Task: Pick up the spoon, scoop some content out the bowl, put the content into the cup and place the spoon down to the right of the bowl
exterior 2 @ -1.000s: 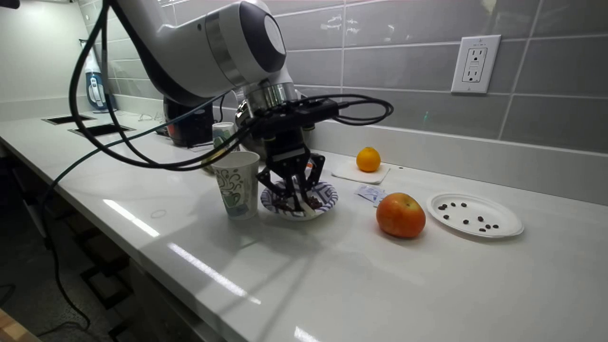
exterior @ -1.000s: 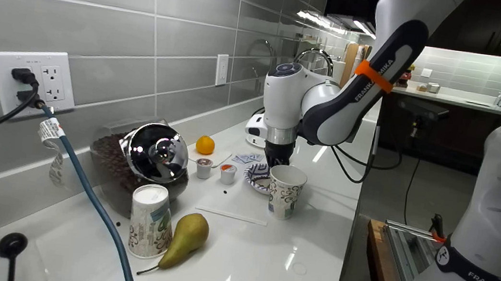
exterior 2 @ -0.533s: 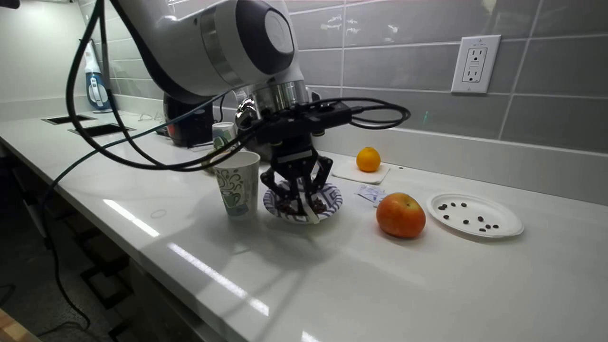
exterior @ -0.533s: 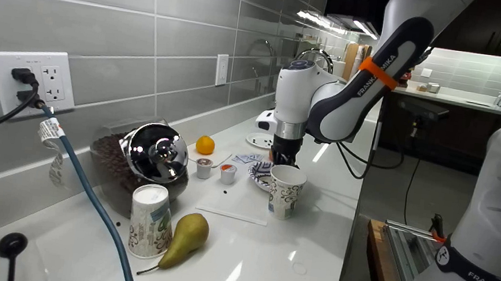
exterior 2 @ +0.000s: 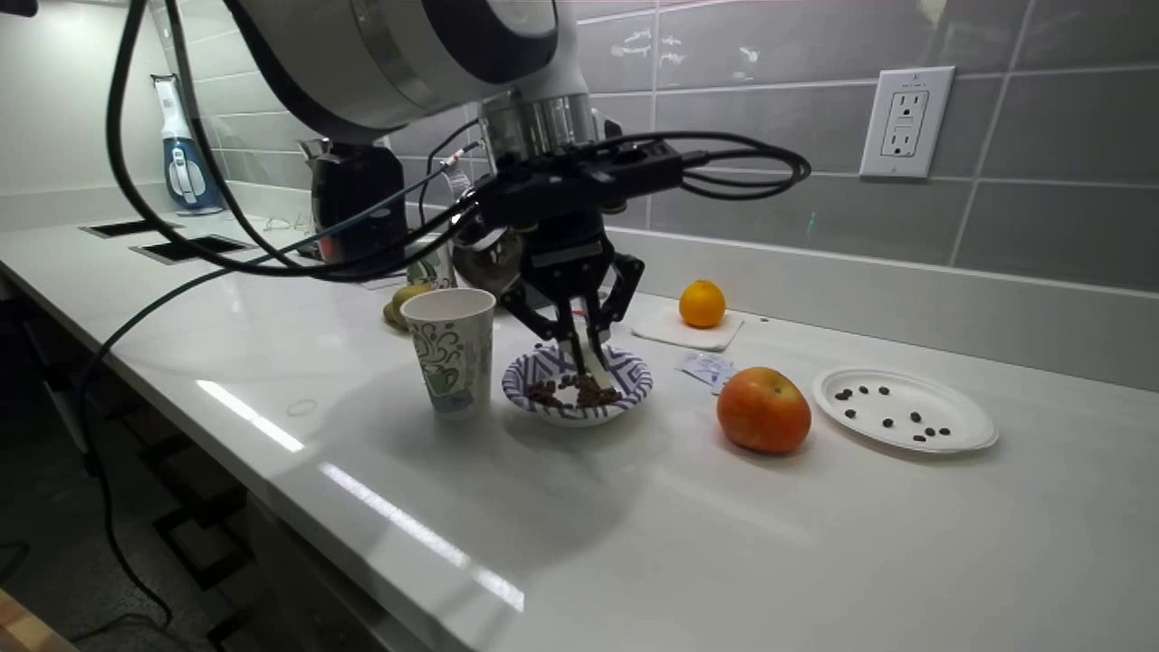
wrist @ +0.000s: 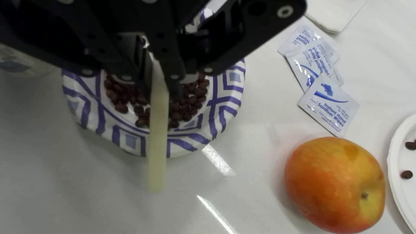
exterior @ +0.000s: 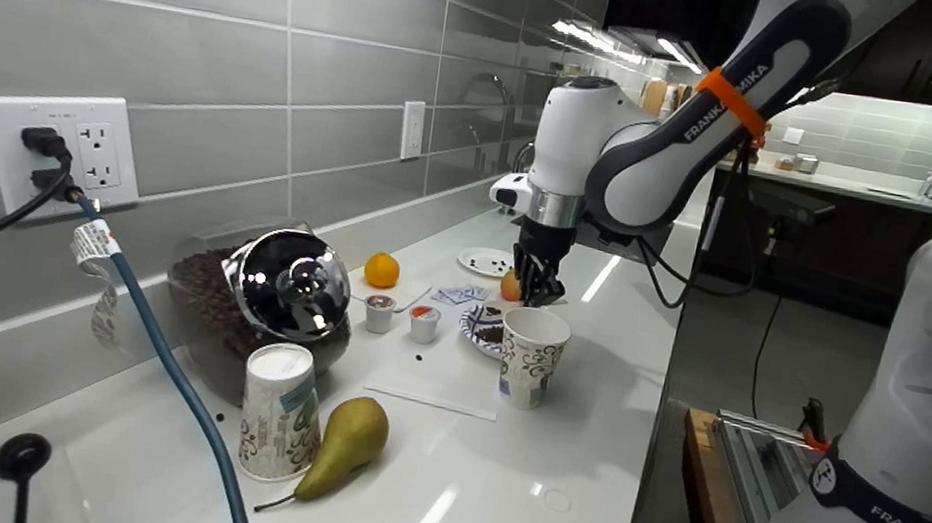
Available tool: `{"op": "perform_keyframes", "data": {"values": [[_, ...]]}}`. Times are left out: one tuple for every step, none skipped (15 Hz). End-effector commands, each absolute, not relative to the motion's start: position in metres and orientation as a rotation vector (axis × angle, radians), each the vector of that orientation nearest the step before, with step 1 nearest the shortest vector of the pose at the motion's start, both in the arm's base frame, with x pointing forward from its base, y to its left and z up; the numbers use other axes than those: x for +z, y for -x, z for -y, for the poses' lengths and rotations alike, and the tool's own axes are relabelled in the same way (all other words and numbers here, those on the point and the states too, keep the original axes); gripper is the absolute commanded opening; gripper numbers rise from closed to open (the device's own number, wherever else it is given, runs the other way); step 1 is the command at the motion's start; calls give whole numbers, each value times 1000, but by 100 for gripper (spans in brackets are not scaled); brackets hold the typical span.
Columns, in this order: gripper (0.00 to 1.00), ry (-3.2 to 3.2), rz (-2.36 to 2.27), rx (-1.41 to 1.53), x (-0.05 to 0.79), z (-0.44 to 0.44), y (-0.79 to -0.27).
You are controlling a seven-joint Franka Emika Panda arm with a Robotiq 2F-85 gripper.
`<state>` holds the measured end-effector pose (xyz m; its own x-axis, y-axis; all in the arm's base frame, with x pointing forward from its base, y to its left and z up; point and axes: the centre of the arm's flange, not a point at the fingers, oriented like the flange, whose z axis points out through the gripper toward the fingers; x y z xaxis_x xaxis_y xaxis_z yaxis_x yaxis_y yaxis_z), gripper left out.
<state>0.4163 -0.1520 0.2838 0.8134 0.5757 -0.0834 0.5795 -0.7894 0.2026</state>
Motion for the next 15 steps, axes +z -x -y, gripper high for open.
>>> {"op": "perform_keyframes", "data": {"values": [[4, -2811, -900, 15, 330, 135, -392], [4, -2814, -903, 11, 339, 129, -388], [4, -2809, -911, -2, 350, 122, -383], [4, -2804, -921, -13, 359, 117, -378], [4, -2801, -923, -26, 369, 112, -373], [4, -2795, -937, -27, 380, 108, -368], [4, -2785, -951, -33, 391, 103, -364], [4, -2770, -960, -35, 401, 97, -361], [4, -2757, -969, -42, 408, 90, -360], [4, -2744, -968, -55, 415, 82, -360], [4, -2733, -998, -65, 420, 74, -360], [4, -2720, -1007, -80, 422, 64, -364], [4, -2707, -1011, -95, 423, 55, -367], [4, -2700, -1030, -102, 424, 46, -370], [4, -2683, -1033, -120, 423, 37, -372]]}}
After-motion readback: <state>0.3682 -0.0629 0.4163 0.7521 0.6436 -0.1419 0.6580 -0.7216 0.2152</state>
